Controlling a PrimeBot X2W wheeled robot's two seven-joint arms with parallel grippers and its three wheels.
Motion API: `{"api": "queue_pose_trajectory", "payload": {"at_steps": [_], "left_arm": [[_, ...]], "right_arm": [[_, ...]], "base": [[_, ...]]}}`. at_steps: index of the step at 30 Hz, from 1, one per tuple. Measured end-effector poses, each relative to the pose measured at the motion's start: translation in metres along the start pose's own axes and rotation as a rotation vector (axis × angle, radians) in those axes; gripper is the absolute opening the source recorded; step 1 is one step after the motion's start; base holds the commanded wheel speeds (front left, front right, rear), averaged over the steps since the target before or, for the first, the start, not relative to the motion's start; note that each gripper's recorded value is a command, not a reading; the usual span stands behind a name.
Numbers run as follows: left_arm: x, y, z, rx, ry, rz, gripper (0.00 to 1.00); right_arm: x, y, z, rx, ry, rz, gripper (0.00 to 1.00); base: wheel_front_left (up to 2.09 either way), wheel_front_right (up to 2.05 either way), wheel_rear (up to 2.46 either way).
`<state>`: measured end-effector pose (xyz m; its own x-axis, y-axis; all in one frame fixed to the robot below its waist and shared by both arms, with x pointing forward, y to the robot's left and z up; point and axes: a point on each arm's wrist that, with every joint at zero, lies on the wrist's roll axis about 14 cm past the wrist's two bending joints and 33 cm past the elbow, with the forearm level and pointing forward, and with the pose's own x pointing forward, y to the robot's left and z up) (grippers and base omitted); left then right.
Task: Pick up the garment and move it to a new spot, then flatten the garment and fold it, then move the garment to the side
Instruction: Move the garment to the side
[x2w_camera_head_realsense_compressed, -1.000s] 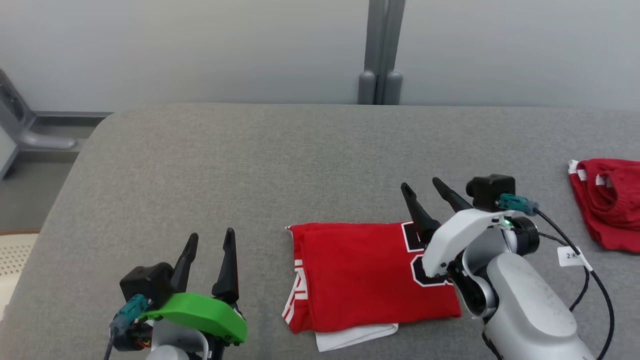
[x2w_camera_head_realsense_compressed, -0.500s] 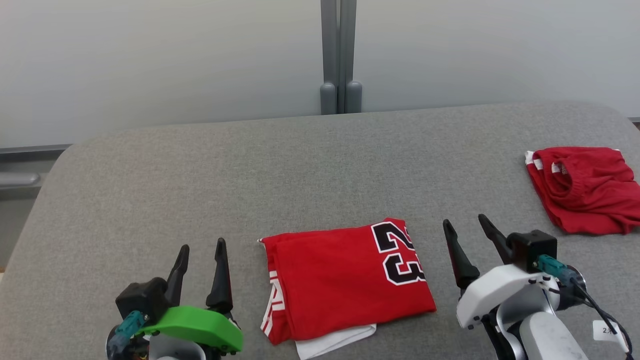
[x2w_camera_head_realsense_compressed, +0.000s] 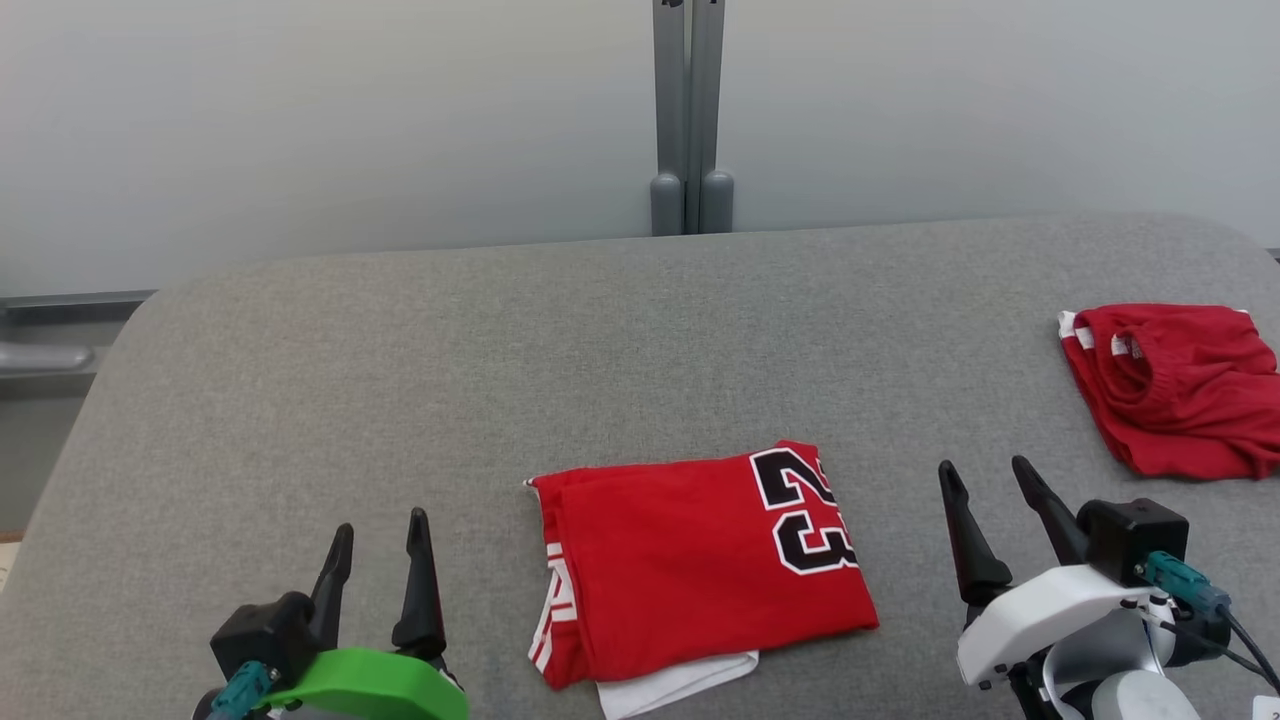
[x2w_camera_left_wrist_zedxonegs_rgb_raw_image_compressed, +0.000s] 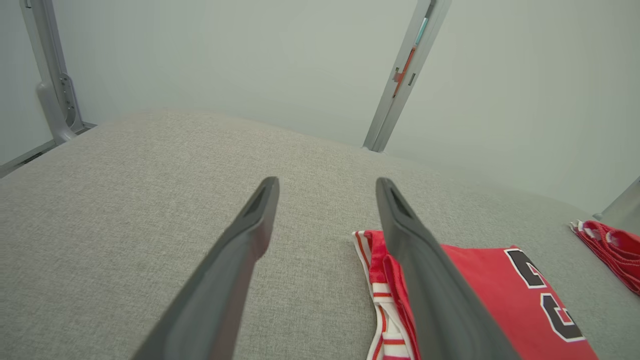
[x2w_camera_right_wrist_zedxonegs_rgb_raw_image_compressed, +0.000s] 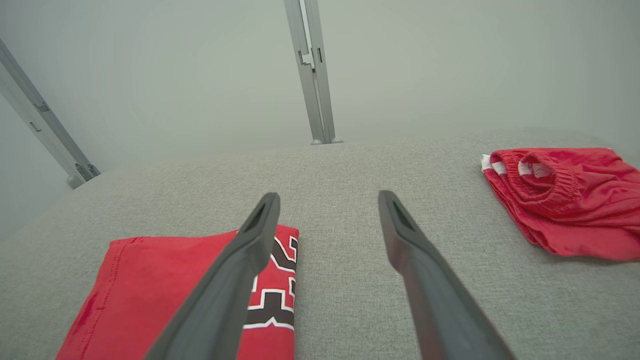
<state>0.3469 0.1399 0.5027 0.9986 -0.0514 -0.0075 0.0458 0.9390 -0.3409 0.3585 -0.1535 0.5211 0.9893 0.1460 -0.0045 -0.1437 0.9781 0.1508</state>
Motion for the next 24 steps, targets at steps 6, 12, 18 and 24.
{"api": "queue_pose_trajectory", "payload": {"at_steps": [6,12,18,24], "left_arm": [[0.0,0.003,0.003,0.004,-0.01,0.008,1.0],[0.0,0.003,0.002,0.004,-0.006,0.01,1.0],[-0.001,0.008,0.002,0.009,0.0,0.022,1.0],[-0.004,0.019,0.004,0.013,-0.005,0.055,1.0]], "right_arm": [[0.001,-0.001,0.001,-0.009,0.001,-0.002,1.0],[0.002,0.0,-0.001,-0.008,0.009,0.001,1.0],[0.004,0.004,-0.008,-0.02,0.04,0.015,1.0],[0.012,0.008,-0.025,-0.031,0.13,0.028,1.0]], "base": [[0.0,0.0,0.0],[0.0,0.0,0.0],[0.0,0.0,0.0],[0.0,0.0,0.0]]}}
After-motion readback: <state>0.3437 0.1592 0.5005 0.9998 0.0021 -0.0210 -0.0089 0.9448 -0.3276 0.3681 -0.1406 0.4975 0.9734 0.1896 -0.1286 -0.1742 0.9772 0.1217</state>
